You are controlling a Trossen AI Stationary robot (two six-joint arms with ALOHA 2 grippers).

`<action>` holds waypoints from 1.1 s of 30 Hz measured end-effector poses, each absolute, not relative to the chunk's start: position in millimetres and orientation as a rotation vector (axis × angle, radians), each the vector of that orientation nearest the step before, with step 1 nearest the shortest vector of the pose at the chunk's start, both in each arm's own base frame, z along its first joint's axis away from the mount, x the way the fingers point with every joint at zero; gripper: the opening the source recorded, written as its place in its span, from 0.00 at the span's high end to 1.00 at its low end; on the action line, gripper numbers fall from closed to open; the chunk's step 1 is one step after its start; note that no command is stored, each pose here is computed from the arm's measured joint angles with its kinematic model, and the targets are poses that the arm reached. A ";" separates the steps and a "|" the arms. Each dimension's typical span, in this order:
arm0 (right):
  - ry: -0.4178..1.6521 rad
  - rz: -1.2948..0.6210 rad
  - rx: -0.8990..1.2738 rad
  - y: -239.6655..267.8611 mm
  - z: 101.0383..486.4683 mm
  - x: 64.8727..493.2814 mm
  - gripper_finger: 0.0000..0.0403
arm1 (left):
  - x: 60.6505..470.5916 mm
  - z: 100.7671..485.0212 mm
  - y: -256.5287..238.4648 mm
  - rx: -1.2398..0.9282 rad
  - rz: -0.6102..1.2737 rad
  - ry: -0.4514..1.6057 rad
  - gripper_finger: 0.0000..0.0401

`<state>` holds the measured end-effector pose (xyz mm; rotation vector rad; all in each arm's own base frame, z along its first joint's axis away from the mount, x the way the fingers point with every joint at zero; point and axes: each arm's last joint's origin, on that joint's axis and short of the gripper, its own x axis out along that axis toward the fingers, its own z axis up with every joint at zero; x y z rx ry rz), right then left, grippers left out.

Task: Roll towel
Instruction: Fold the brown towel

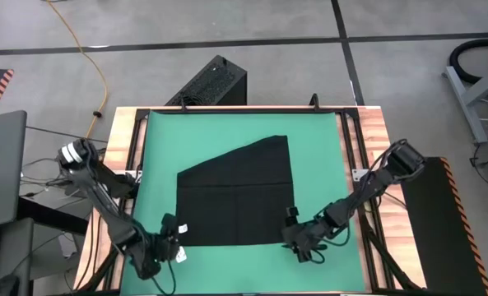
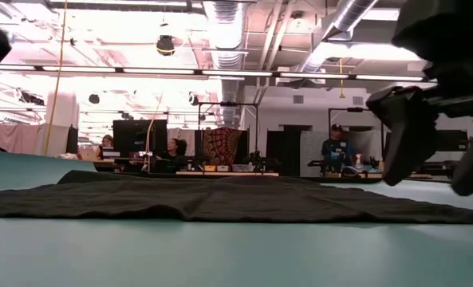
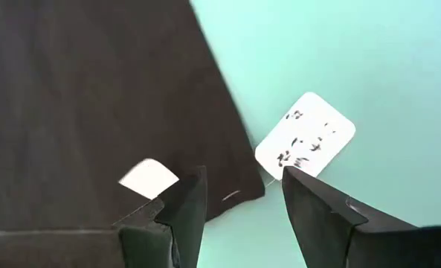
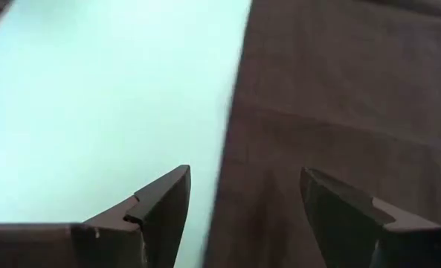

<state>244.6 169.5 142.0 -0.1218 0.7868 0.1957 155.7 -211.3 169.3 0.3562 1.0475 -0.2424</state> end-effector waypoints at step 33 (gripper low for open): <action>0.827 0.026 -0.097 188.9 133.6 215.1 0.31 | 136.2 137.5 -226.8 0.313 -0.078 0.986 0.58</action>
